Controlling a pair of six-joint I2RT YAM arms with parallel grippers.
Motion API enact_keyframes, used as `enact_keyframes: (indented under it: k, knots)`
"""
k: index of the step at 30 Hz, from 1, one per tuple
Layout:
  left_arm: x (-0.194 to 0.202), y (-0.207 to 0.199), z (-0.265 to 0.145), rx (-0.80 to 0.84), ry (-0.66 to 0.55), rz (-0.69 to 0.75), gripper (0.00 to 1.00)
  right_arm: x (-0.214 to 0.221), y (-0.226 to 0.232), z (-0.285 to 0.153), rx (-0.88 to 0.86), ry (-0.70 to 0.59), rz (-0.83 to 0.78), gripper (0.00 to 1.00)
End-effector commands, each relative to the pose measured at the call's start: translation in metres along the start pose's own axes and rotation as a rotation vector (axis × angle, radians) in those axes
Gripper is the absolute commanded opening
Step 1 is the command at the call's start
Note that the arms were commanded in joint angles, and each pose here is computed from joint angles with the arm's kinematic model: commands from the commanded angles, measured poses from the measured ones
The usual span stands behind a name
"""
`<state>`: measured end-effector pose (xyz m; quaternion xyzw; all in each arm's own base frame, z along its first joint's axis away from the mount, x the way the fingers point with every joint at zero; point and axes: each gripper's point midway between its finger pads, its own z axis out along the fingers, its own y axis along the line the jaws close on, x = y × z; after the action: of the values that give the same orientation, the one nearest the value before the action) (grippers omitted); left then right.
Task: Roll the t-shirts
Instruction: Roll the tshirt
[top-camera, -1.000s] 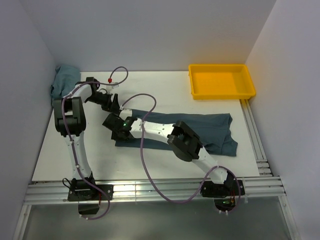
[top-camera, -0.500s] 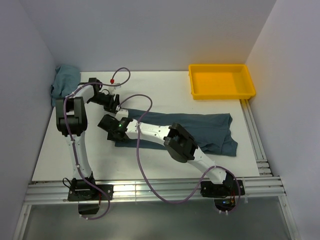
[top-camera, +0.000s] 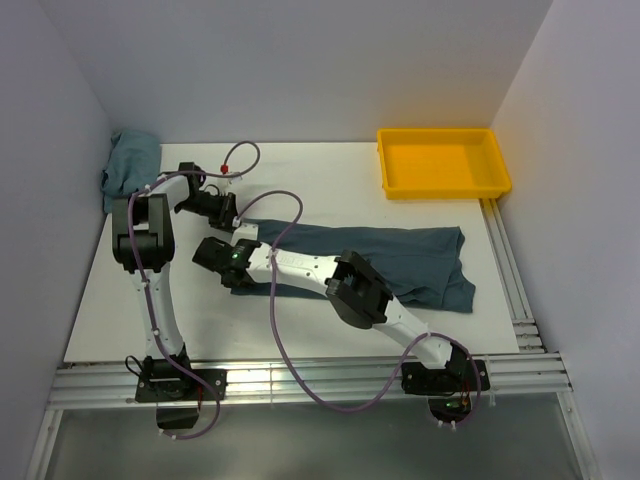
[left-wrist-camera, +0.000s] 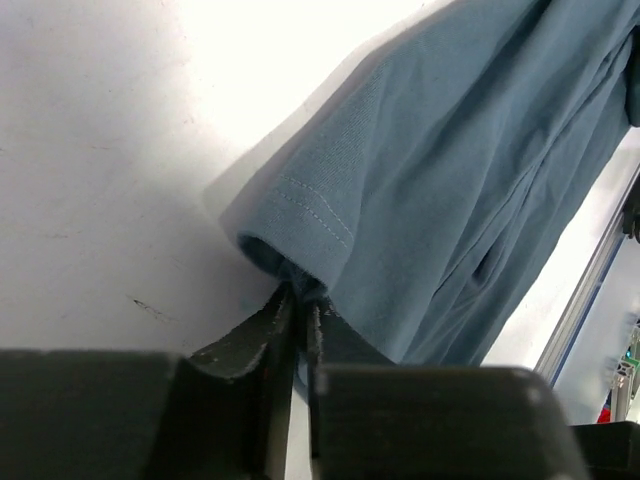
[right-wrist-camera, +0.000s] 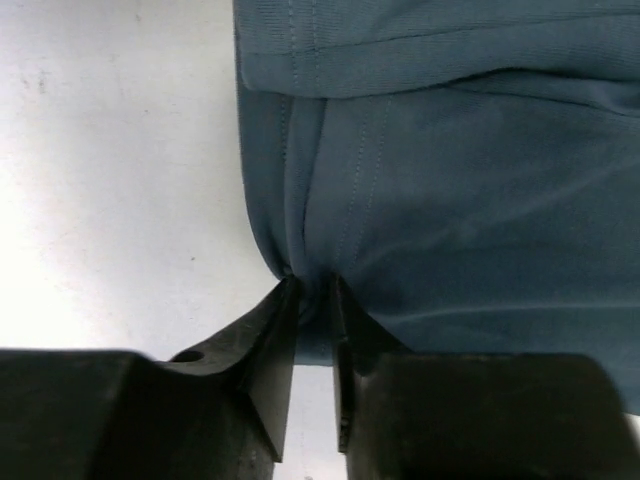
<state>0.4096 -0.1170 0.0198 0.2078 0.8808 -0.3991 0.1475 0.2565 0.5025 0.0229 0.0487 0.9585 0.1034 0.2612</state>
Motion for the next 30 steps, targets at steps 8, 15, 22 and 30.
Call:
enact_keyframes:
  k: [8,15,22,30]
  knots:
    - [0.009,0.003,-0.005,-0.1,0.003,0.016,0.0,0.029,0.009,-0.005,-0.037,0.042,-0.103,0.1]
    - [0.017,0.013,-0.032,-0.174,-0.023,-0.014,0.0,0.038,0.045,-0.03,-0.16,0.066,-0.146,0.09]
    - [0.048,0.028,-0.055,-0.248,-0.013,-0.07,0.0,0.06,0.068,-0.047,-0.275,0.118,-0.177,0.09]
    - [0.053,0.025,-0.075,-0.289,-0.033,-0.067,0.0,0.057,0.083,-0.062,-0.371,0.123,-0.141,0.08]
